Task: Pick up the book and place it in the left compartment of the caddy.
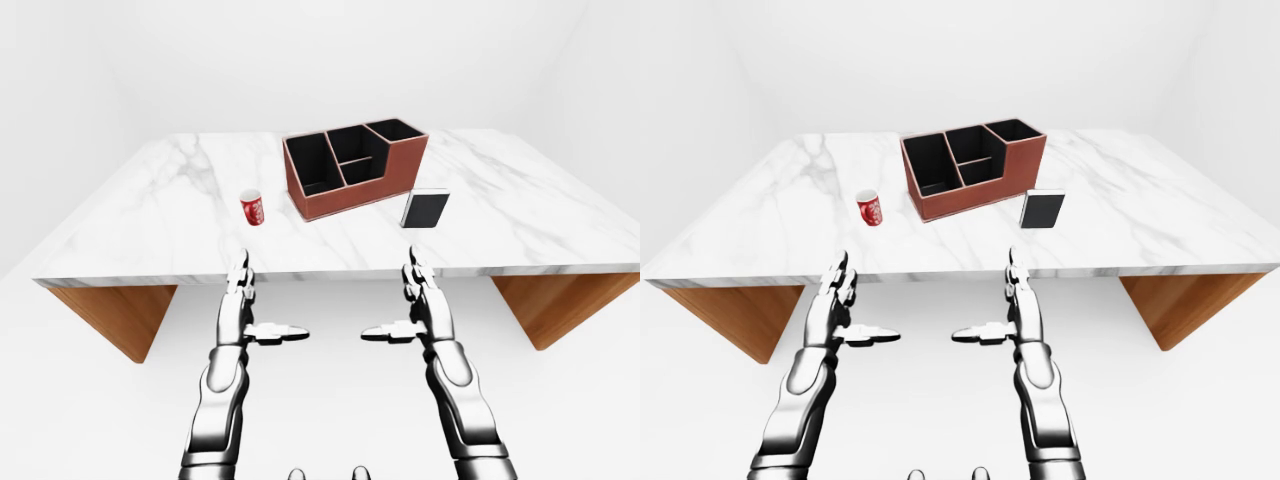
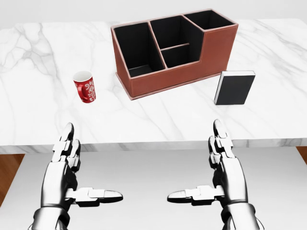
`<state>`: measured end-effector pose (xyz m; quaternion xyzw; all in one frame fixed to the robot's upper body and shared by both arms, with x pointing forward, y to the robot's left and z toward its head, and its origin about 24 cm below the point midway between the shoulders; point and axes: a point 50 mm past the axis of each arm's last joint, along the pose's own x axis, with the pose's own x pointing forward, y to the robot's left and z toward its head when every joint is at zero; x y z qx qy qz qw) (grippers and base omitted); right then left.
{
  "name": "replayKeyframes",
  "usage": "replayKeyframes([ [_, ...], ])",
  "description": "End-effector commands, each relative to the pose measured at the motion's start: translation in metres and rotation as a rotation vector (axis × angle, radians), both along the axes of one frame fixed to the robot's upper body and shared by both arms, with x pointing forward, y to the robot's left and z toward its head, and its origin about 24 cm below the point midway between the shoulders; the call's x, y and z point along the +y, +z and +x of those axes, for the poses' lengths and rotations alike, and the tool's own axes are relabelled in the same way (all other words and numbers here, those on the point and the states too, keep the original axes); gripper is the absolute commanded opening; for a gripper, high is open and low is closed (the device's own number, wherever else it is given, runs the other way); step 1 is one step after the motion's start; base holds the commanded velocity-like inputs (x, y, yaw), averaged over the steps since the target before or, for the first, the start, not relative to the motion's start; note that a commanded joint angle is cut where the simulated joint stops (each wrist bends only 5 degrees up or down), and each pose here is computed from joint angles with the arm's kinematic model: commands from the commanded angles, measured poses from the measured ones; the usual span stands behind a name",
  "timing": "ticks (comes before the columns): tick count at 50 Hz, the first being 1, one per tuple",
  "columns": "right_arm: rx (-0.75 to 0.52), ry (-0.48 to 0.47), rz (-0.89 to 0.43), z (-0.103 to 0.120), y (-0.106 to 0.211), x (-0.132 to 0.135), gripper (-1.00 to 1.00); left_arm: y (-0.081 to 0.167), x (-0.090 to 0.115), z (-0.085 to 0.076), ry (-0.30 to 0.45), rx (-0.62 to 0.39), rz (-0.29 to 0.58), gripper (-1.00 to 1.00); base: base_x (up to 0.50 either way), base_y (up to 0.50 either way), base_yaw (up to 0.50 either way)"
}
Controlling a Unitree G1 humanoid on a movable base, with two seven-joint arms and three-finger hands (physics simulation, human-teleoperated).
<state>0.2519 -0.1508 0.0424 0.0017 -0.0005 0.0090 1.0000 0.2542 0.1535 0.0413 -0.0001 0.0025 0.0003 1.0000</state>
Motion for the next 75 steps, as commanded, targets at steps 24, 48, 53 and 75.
replayKeyframes([
  [24,-0.101,0.101,0.087,-0.015,0.016,-0.003,1.00,0.004,0.008,-0.002,-0.044,-0.005,-0.015,1.00,0.11,-0.22,0.00],
  [48,-0.106,0.069,0.041,-0.013,0.011,-0.007,1.00,0.004,0.007,-0.004,-0.060,-0.011,-0.004,1.00,0.50,-0.01,0.00],
  [53,-0.104,0.071,0.043,-0.013,0.010,-0.007,1.00,0.004,0.006,-0.004,-0.061,-0.010,-0.002,1.00,0.50,0.00,0.00],
  [75,-0.048,0.031,-0.014,0.001,0.017,-0.007,1.00,0.013,0.012,-0.008,-0.061,-0.027,0.000,1.00,0.39,0.00,0.00],
])
